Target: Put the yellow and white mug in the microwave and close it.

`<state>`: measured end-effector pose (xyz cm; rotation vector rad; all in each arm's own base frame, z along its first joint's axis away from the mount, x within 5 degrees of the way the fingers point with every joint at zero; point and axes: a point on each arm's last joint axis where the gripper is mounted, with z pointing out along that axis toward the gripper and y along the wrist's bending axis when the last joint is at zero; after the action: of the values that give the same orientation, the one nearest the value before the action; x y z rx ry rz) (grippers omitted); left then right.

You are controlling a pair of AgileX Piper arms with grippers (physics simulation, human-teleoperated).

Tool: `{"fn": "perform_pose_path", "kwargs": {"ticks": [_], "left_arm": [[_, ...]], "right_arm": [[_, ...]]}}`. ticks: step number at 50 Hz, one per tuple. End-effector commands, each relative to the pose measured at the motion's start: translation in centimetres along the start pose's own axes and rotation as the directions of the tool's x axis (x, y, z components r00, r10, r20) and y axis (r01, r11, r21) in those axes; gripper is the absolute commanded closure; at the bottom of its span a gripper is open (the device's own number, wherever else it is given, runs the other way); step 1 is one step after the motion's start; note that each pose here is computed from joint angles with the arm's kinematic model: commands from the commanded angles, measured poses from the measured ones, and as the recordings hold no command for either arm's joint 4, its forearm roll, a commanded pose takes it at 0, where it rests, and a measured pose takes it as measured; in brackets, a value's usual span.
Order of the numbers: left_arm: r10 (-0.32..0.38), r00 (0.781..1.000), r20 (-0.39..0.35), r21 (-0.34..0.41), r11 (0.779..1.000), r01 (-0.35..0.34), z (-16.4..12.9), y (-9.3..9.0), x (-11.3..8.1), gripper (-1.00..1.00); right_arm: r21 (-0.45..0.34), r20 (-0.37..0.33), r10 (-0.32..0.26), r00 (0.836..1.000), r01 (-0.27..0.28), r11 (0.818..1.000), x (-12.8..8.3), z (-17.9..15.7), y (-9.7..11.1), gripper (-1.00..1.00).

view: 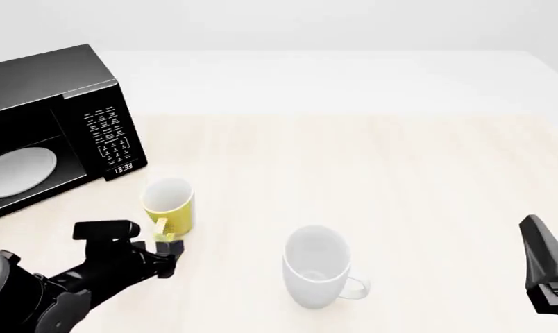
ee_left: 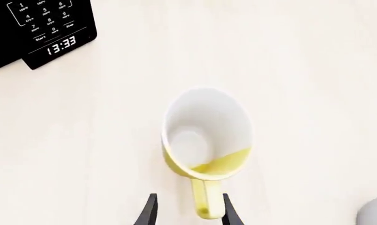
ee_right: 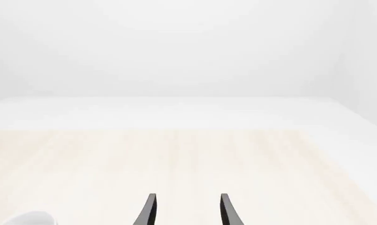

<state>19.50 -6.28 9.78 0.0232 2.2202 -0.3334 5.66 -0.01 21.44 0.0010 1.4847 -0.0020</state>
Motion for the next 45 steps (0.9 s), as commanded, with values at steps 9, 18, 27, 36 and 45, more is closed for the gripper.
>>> {"fn": "perform_pose_path", "kwargs": {"ticks": [9, 18, 27, 36, 45], "left_arm": [[0.000, 1.000, 0.021, -0.010, 1.000, 0.000, -0.6, 0.4, -0.2, 1.00], [0.033, 0.996, 0.084, -0.021, 0.999, -0.031, -2.6, 0.6, -1.2, 1.00], [0.064, 0.985, 0.163, -0.065, 0.996, -0.054, -4.9, 1.5, -2.2, 1.00], [0.058, 0.977, 0.204, -0.110, 0.993, -0.036, -6.0, 2.3, -2.4, 1.00], [0.047, 0.969, 0.244, -0.160, 0.987, -0.008, -7.2, 3.3, -2.5, 1.00]], "right_arm": [[0.000, 0.000, 0.000, 1.000, 0.000, 1.000, 0.0, 0.0, 0.0, -1.00], [0.000, 0.000, 0.000, 1.000, 0.000, 1.000, 0.0, 0.0, 0.0, -1.00], [0.000, 0.000, 0.000, 1.000, 0.000, 1.000, 0.0, 0.0, 0.0, -1.00], [0.000, 0.000, 0.000, 1.000, 0.000, 1.000, 0.0, 0.0, 0.0, -1.00], [0.000, 0.000, 0.000, 1.000, 0.000, 1.000, 0.0, 0.0, 0.0, -1.00]]}}
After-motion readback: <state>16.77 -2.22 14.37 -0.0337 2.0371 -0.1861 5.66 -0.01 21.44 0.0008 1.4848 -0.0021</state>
